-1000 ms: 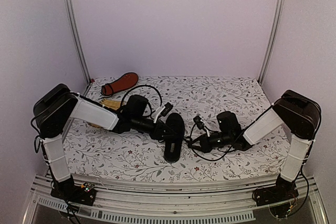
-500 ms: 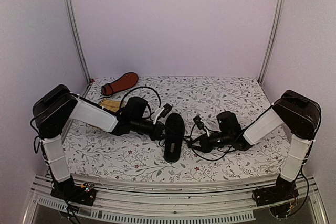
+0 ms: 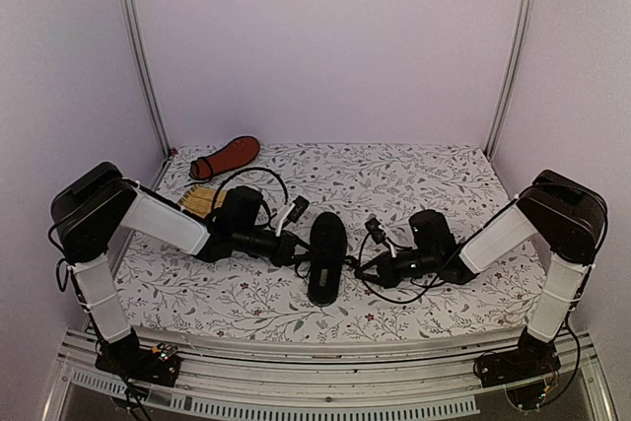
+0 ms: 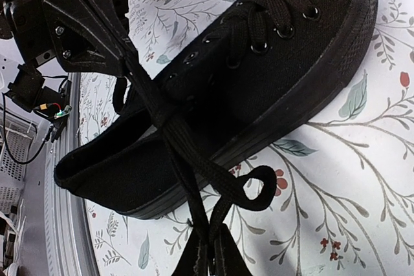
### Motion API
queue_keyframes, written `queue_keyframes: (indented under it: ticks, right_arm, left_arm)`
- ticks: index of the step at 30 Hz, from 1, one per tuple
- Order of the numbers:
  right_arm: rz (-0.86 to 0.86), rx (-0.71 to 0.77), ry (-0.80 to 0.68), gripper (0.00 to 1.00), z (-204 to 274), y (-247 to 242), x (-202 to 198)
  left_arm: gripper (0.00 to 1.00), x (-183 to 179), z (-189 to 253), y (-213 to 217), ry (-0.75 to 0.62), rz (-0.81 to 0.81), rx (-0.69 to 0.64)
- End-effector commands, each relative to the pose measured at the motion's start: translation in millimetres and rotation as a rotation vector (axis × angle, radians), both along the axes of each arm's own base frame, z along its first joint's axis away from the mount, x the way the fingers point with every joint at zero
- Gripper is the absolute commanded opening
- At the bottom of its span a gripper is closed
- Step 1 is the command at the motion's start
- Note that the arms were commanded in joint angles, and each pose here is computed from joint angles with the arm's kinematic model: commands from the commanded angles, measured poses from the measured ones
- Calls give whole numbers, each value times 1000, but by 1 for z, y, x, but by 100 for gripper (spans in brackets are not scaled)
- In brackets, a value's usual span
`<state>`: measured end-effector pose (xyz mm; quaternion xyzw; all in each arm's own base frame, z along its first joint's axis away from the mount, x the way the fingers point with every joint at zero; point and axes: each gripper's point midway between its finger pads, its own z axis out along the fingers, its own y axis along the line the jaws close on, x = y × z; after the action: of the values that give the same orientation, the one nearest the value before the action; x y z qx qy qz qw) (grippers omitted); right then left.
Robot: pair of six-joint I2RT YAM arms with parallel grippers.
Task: Tie the shoes
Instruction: Pull the crossed shoelace from the shoe.
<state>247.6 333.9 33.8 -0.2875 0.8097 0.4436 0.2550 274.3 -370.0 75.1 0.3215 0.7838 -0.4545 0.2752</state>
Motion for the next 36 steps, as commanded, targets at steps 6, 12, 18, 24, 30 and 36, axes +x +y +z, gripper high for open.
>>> queue_keyframes:
  ticks: [6,12,18,24,30,36]
  right_arm:
    - [-30,-15,26,36,-3,-11,-6]
    - [-29,-6,8,49,-2,-10,-4]
    - [35,33,-22,45,6,10,0]
    - [74,45,-22,35,1,29,2]
    - [73,39,-13,15,-5,31,2]
    - [46,11,-1,2,-10,19,-5]
  left_arm:
    - [0,3,14,4,-15,1,-51]
    - [0,0,14,2,-12,-16,-56]
    - [0,1,14,2,-13,-16,-55]
    - [0,2,13,1,-7,-15,-52]
    - [0,3,14,0,-9,-17,-49]
    - [1,10,18,2,-24,13,-43]
